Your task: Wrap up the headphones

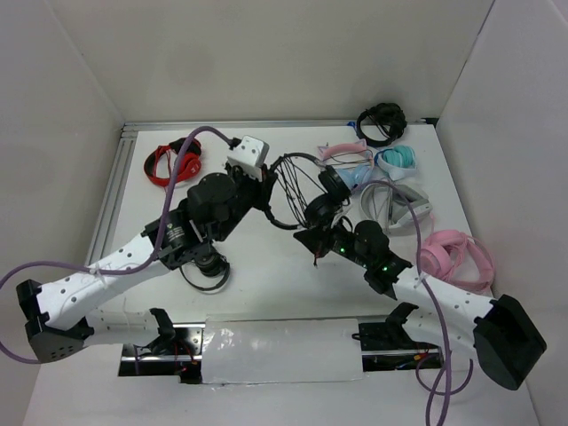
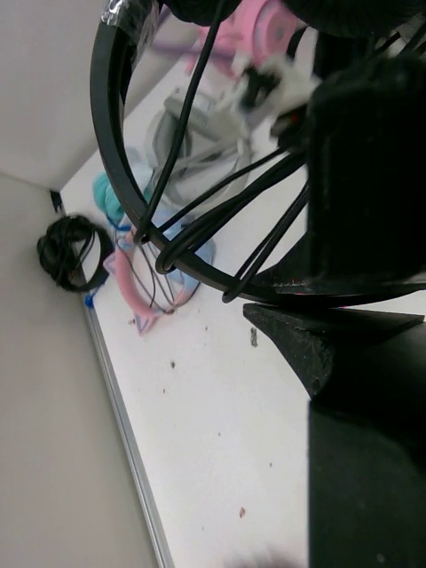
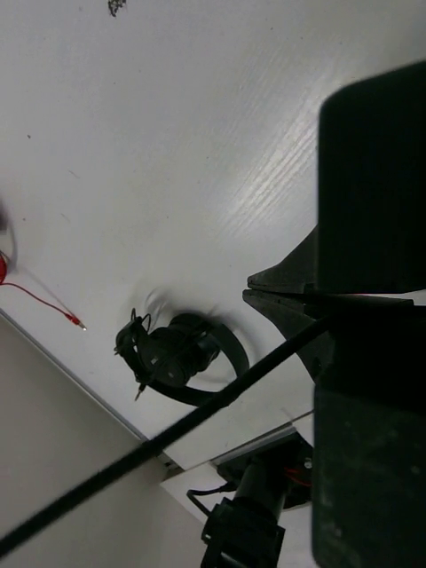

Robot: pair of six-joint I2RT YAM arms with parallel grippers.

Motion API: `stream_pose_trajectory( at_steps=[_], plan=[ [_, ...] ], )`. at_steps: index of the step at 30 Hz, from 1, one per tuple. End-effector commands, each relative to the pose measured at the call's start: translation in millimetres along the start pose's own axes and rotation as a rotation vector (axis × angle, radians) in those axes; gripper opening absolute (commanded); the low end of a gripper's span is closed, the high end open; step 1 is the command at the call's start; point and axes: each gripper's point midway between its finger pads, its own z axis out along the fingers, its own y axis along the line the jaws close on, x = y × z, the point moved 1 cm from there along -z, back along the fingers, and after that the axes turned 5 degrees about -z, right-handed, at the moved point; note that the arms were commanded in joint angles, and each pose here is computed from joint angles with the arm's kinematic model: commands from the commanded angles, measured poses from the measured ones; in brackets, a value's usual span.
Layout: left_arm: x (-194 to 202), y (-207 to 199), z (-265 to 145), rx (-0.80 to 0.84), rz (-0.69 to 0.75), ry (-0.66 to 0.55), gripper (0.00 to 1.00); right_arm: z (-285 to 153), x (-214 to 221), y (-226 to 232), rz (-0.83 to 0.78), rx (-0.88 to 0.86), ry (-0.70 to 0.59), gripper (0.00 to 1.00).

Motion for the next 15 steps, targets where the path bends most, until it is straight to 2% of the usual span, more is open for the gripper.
stream_pose_trajectory(
  at_steps=[1, 5, 8, 10, 13, 15],
  plan=[
    [-48, 19, 11, -0.071, -0.085, -0.18, 0.0, -11, -3, -2, 0.047, 0.083, -0.054, 0.0],
    [-44, 56, 28, -0.222, -0.103, -0.132, 0.0, -20, -3, 9, -0.001, 0.095, -0.033, 0.0],
    [-38, 73, 40, -0.275, -0.083, -0.126, 0.0, -25, -6, 18, -0.067, 0.122, -0.012, 0.0],
    [-22, 82, 48, -0.312, -0.116, -0.06, 0.0, -25, -14, 28, -0.101, 0.123, 0.009, 0.0],
    [6, 101, 60, -0.388, -0.138, 0.019, 0.0, -27, 1, 40, -0.115, 0.109, 0.168, 0.0],
    [15, 105, 64, -0.394, -0.137, 0.033, 0.0, -26, 5, 43, -0.111, 0.095, 0.205, 0.0]
  ],
)
